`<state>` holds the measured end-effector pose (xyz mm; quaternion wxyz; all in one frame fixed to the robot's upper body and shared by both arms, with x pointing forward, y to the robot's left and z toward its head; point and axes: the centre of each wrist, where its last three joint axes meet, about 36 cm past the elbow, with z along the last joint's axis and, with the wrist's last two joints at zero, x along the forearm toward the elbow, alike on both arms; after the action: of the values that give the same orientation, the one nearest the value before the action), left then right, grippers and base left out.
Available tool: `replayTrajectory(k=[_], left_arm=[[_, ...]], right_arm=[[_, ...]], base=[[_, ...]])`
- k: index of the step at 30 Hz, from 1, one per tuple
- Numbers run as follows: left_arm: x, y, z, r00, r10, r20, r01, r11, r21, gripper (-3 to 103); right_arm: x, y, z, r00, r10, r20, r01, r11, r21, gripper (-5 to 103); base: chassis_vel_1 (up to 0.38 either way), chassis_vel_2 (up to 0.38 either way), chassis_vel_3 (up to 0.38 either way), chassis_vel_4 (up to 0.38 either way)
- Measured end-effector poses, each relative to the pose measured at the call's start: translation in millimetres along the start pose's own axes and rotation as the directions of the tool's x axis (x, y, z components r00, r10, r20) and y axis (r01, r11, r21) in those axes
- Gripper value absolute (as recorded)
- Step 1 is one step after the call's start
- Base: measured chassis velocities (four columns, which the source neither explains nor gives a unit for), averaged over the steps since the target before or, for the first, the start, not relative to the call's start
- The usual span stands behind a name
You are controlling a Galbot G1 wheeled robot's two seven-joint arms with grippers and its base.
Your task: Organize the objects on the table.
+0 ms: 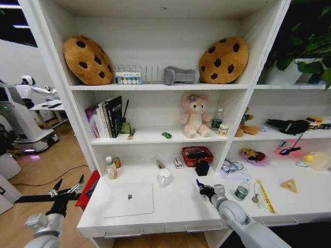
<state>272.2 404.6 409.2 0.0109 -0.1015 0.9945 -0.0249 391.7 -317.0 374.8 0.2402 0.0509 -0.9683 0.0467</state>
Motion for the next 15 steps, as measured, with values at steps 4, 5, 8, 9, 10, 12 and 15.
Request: replayTrajectory(k=[4,5,8,9,10,12,15], left_arm=[[0.7,-1.5,-1.3,1.0,0.003,0.001,-0.003,1.0,0.002,100],[1.4,-1.7,-1.4,1.0,0.002,0.0,-0.002,1.0,0.002,100],[2.8,-1.0,-1.5,1.0,0.0,-0.002,0.0,1.0,0.001,100],[3.2,-0.7,-1.6,1.0,-0.001,-0.003,0.001,1.0,0.0,100],[3.1,-0.9,-2.0,1.0,-0.001,-0.002,0.001,1.0,0.0,100],[3.1,-1.3,-2.8,1.0,0.0,0.0,0.0,1.0,0.002,100],[2.8,-1.4,-3.3,1.0,-0.001,0.001,0.001,1.0,0.005,100]], right_arm=[[2.1,-8.9,-6.8,0.998,0.015,0.065,-0.015,1.0,0.006,11],[3.1,-12.7,-9.6,0.995,0.015,0.097,-0.015,1.0,0.004,11],[4.1,-21.5,-16.8,0.987,0.021,0.162,-0.023,1.0,0.006,11],[3.7,-25.2,-21.5,0.981,0.026,0.19,-0.027,1.0,0.006,11],[2.2,-27.6,-25.5,0.977,0.029,0.21,-0.031,0.999,0.007,11],[-2.4,-32.4,-29.9,0.969,0.04,0.246,-0.045,0.999,0.018,11],[-11.1,-37.9,-33.1,0.962,0.053,0.268,-0.063,0.998,0.03,11]], base=[[0.0,0.0,0.0,0.0],[0.0,0.0,0.0,0.0],[0.0,0.0,0.0,0.0],[0.0,0.0,0.0,0.0],[0.0,0.0,0.0,0.0],[0.0,0.0,0.0,0.0],[0.0,0.0,0.0,0.0]])
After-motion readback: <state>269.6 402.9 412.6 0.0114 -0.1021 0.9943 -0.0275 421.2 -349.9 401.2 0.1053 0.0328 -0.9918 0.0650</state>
